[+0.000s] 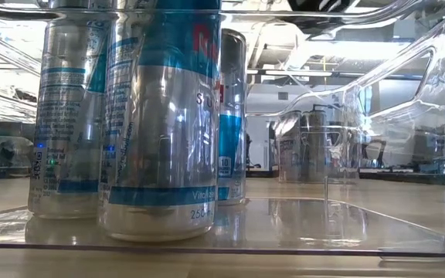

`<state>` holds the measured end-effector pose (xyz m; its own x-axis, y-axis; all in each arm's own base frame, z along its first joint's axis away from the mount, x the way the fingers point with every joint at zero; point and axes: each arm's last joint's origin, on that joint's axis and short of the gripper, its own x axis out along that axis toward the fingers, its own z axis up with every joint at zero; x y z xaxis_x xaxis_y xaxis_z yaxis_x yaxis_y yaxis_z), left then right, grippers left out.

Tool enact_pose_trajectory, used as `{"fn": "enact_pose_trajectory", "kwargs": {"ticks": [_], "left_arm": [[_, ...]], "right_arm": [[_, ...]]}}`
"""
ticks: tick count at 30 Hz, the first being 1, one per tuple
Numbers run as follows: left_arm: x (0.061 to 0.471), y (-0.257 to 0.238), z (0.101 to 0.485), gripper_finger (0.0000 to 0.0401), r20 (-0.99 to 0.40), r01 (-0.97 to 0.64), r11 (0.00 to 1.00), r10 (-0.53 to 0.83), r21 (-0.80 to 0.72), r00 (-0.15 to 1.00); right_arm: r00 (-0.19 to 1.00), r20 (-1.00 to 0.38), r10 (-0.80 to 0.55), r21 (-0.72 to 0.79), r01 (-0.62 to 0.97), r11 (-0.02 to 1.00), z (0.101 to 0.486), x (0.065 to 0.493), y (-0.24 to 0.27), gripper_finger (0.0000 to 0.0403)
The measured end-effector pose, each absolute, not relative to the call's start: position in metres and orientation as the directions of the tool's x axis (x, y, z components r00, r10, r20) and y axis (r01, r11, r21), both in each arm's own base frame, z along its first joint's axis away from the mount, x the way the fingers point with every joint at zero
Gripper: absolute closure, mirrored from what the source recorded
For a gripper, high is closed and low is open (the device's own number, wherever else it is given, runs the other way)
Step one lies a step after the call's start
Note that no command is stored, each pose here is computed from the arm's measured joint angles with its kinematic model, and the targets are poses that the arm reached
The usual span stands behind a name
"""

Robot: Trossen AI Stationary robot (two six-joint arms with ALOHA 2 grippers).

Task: Sort soda cans
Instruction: Put the blue soda can into the bottom center transparent bin

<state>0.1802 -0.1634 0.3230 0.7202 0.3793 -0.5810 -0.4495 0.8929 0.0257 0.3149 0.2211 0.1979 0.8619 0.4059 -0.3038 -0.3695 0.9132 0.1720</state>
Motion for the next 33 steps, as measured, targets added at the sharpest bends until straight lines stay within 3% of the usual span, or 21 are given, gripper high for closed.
{"fn": "enact_pose_trajectory", "kwargs": {"ticks": [6, 17, 33], "left_arm": [[0.159, -0.141, 0.285, 0.04, -0.556, -0.443, 0.891, 0.319, -0.101, 0.768], [0.135, -0.11, 0.232, 0.04, -0.567, -0.531, 0.824, 0.344, -0.2, 0.748], [0.141, -0.117, 0.227, 0.0401, -0.539, -0.462, 0.841, 0.26, -0.282, 0.801]], "right_arm": [[0.852, -0.314, 0.42, 0.169, -0.385, 0.907, 0.185, 0.325, 0.234, 0.0402], [0.829, -0.329, 0.451, 0.186, -0.411, 0.892, 0.173, 0.35, 0.227, 0.0403], [0.875, -0.359, 0.324, 0.143, -0.291, 0.946, 0.171, 0.352, 0.222, 0.0403]]}}
